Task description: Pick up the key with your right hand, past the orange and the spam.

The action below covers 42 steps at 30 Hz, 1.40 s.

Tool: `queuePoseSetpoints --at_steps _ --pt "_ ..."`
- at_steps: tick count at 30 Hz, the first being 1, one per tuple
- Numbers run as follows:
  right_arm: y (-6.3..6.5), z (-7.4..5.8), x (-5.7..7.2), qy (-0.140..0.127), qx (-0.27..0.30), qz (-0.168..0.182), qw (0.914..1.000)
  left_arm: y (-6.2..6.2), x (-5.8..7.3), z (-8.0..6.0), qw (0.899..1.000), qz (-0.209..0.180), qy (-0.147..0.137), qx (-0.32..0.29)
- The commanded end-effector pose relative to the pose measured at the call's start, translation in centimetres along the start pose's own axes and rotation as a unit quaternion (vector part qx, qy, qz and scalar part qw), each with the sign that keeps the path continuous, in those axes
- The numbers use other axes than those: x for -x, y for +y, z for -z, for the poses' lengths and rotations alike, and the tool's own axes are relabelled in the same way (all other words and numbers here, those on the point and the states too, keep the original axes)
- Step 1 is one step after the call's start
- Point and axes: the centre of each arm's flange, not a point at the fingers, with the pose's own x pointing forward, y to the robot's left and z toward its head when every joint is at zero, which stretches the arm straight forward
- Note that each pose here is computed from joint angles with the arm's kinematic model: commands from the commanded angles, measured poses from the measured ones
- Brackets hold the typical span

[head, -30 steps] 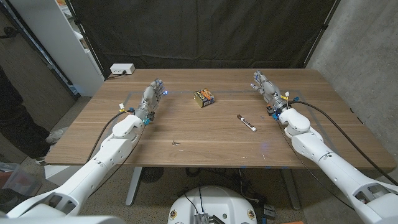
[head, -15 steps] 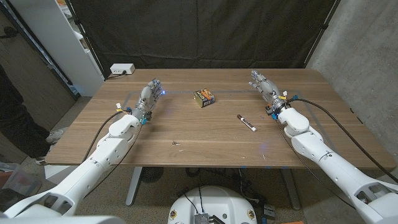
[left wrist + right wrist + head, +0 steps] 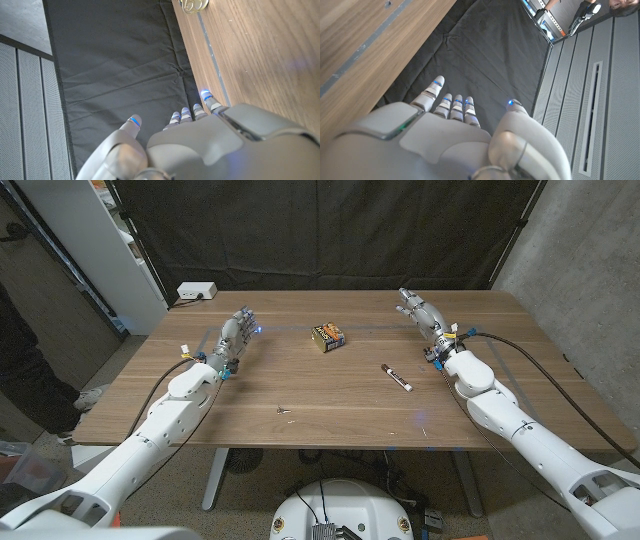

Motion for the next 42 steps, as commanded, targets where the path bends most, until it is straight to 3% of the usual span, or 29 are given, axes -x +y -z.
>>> queuePoseSetpoints --at_steps 1,22,42 --pt "0.8 -1.3 -0.3 -0.023 0.048 -0.012 0.9985 1.5 0.8 -0.3 1.0 -0.004 0.016 -0.005" --pt "2.7 -3.0 0.7 -0.058 0.122 -0.02 0.9907 2.9 1.9 -0.8 1.0 -0.012 0.027 -0.011" --pt "4.0 -5.5 2.4 -0.091 0.18 -0.033 0.9789 3.2 2.5 -0.9 1.0 -0.021 0.018 -0.008"
